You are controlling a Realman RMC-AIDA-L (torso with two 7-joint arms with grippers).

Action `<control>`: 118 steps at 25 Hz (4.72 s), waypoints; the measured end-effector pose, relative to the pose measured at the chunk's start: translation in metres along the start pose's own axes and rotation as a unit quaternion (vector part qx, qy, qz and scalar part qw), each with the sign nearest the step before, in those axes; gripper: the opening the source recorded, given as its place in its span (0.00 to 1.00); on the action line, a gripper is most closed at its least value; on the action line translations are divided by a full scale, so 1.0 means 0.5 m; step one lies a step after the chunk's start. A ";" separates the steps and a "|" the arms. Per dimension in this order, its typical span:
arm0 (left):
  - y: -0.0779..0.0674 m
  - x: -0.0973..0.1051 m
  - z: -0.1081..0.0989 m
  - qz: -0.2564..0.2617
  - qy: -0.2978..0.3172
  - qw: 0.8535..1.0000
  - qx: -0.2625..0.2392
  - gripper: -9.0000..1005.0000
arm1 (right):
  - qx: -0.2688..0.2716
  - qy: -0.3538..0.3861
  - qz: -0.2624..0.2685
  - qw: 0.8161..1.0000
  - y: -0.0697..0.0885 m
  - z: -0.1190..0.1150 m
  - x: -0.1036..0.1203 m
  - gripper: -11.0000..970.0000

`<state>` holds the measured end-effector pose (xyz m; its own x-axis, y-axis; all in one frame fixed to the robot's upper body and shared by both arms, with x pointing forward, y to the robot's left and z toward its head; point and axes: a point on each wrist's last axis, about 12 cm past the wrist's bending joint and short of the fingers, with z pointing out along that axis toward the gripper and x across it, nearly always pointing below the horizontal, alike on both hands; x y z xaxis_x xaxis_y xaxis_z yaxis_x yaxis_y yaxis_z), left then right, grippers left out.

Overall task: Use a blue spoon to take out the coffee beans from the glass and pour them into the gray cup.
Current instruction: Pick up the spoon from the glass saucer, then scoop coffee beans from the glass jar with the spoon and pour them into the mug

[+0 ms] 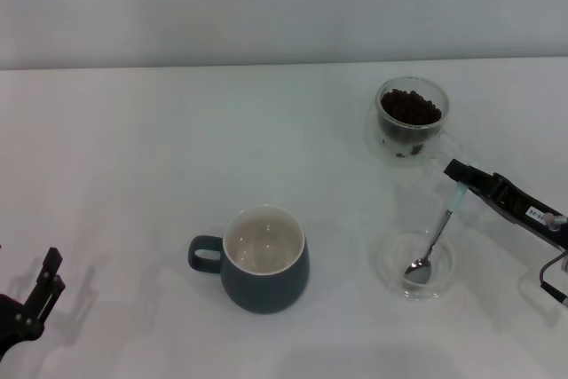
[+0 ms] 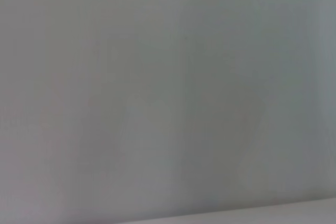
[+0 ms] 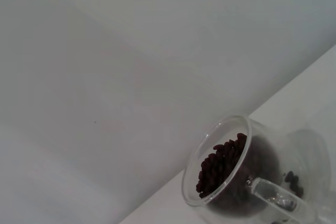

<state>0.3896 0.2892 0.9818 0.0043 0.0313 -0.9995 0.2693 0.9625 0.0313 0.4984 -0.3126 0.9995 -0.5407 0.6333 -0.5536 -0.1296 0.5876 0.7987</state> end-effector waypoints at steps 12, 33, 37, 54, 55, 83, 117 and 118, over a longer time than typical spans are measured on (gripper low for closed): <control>-0.001 0.000 0.002 -0.001 0.000 1.000 -0.001 0.76 | -0.043 -0.020 -0.026 0.999 0.020 -0.001 -0.013 0.16; 0.001 -0.002 0.016 0.002 -0.001 1.000 0.000 0.76 | -0.124 -0.151 -0.266 0.944 0.150 0.125 -0.153 0.16; 0.000 -0.003 0.021 0.002 -0.004 1.000 0.002 0.76 | -0.094 -0.182 -0.303 0.931 0.155 0.146 -0.169 0.17; 0.000 -0.001 0.028 0.002 0.003 1.000 0.003 0.76 | -0.014 -0.155 -0.423 0.892 0.139 0.185 -0.155 0.16; 0.000 0.000 0.028 0.002 0.005 1.000 0.003 0.76 | -0.011 -0.154 -0.424 0.893 0.137 0.185 -0.154 0.16; 0.001 0.004 0.032 0.002 0.015 1.000 0.004 0.76 | 0.025 -0.118 -0.346 0.931 0.118 0.203 -0.146 0.16; 0.016 0.001 0.036 0.015 0.014 1.000 0.001 0.76 | 0.081 -0.140 -0.069 0.984 0.075 0.194 -0.156 0.16; 0.016 0.001 0.036 0.015 0.014 1.000 0.001 0.76 | 0.082 -0.142 -0.061 0.985 0.073 0.192 -0.155 0.16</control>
<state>0.4093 0.2922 0.9814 -0.0141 0.0678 -0.9976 0.2707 0.9607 0.0614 0.6153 -0.2921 1.0488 -0.2717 0.6546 -0.7054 -0.0308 0.7267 0.6862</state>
